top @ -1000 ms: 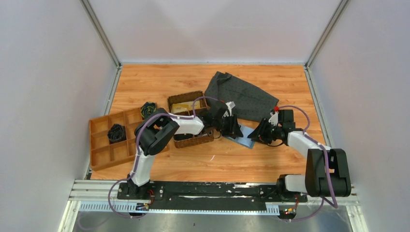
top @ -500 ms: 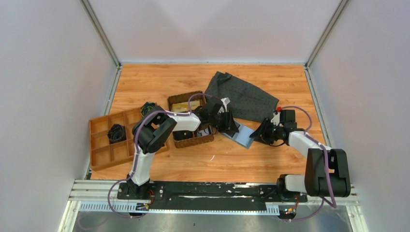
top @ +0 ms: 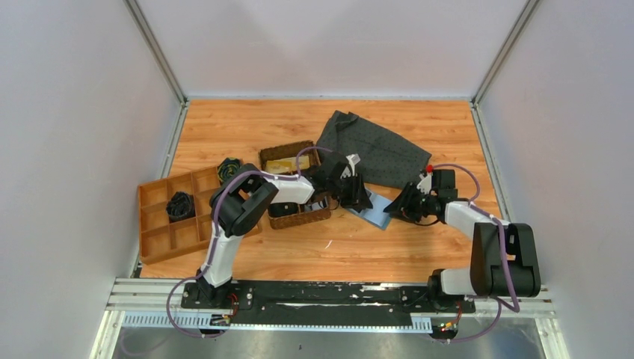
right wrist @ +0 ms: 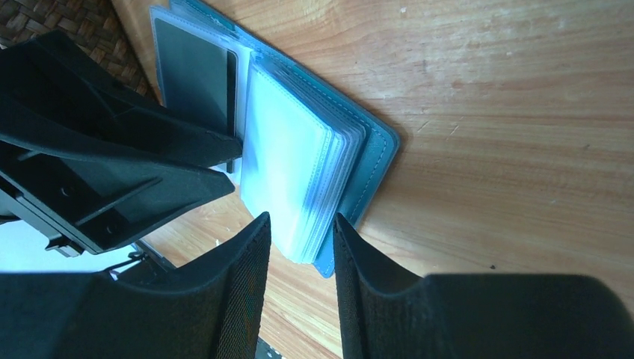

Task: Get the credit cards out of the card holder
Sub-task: Remove the credit card from the card holder.

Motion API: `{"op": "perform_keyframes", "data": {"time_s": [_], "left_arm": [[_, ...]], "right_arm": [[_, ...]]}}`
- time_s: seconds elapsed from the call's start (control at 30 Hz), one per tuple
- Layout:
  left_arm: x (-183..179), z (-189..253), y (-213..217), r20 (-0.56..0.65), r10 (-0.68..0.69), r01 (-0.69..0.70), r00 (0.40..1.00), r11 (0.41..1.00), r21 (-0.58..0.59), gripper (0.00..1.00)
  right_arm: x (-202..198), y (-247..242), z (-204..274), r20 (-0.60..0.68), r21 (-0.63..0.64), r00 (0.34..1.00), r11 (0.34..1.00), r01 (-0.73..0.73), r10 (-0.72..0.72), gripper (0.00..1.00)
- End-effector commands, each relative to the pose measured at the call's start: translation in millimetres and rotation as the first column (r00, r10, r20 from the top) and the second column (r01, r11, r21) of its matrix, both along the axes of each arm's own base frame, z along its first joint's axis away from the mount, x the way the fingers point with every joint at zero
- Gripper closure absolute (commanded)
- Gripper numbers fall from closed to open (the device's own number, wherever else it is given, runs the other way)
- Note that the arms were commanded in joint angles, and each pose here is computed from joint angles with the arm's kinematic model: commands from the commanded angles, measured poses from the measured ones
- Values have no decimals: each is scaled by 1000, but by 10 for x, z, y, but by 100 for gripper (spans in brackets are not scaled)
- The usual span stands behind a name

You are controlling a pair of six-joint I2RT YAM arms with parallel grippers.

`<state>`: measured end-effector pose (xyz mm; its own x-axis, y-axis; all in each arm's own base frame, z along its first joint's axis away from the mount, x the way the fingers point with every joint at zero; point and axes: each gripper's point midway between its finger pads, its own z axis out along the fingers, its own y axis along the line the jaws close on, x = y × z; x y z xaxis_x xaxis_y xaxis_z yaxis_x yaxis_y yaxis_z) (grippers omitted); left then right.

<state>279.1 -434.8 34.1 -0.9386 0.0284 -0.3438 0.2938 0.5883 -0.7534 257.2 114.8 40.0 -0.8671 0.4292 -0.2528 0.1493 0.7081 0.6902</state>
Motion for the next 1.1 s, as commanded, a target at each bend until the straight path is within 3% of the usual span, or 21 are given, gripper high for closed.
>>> {"op": "perform_keyframes", "data": {"time_s": [0.0, 0.53, 0.83, 1.07], "left_arm": [[-50, -129, -5, -25, -16, 16, 1000, 999, 28, 59], [-174, -112, -156, -32, -58, 58, 998, 998, 13, 59], [-27, 506, -84, 60, -58, 63, 997, 995, -78, 58], [99, 843, 108, 80, 13, -8, 997, 998, -64, 58]], "right_arm": [[16, 22, -2, -10, 30, 1000, 1000, -3, 3, 62], [145, 136, 179, 29, 90, 999, 995, -45, 43, 62], [229, 190, 370, 92, 128, 994, 990, -65, 54, 62], [352, 368, 479, 116, 150, 990, 983, -101, 84, 62]]}}
